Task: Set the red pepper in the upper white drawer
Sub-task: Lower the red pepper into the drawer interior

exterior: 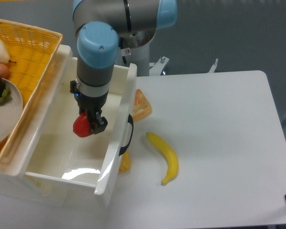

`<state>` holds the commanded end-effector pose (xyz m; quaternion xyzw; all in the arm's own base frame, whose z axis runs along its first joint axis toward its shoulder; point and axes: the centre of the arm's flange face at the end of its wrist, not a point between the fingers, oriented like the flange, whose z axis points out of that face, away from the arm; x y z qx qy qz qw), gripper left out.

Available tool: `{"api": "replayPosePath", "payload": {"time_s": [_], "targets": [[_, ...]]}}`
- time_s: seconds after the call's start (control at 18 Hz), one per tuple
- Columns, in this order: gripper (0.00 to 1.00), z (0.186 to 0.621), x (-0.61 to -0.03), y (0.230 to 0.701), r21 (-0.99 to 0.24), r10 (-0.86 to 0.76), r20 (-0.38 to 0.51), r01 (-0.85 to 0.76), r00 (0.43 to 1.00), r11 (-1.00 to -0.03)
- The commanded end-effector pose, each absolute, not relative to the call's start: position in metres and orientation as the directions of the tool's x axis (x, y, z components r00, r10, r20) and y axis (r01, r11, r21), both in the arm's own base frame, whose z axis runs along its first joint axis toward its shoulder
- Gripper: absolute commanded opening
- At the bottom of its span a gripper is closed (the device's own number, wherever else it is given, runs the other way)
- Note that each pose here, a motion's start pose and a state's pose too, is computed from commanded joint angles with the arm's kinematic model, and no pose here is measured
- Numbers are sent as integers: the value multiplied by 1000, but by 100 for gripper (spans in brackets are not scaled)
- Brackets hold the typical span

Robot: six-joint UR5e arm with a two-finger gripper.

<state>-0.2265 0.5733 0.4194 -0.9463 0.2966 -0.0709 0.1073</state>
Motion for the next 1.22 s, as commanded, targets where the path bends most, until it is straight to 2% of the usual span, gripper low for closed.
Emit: {"api": "replayPosePath", "payload": {"time_s": [0.44,0.56,0.67,0.72,0.94,1.06,1.22], "targets": [[13,401,-223,567,-221,-585,92,-556,806,-801],[23,400,-220,568,-209,-589,89,-563,803,-799],[42,398,-218,568,-205,-591,92,-566,801,-798],[49,397,-217,569,-203,-592,93,-567,800,-798],[58,392,-218,571,-205,-590,88,-566,802,-799],[58,390,-218,571,-205,-586,81,-562,806,-801],[67,389,-212,574,-208,-595,73,-571,800,-794]]}}
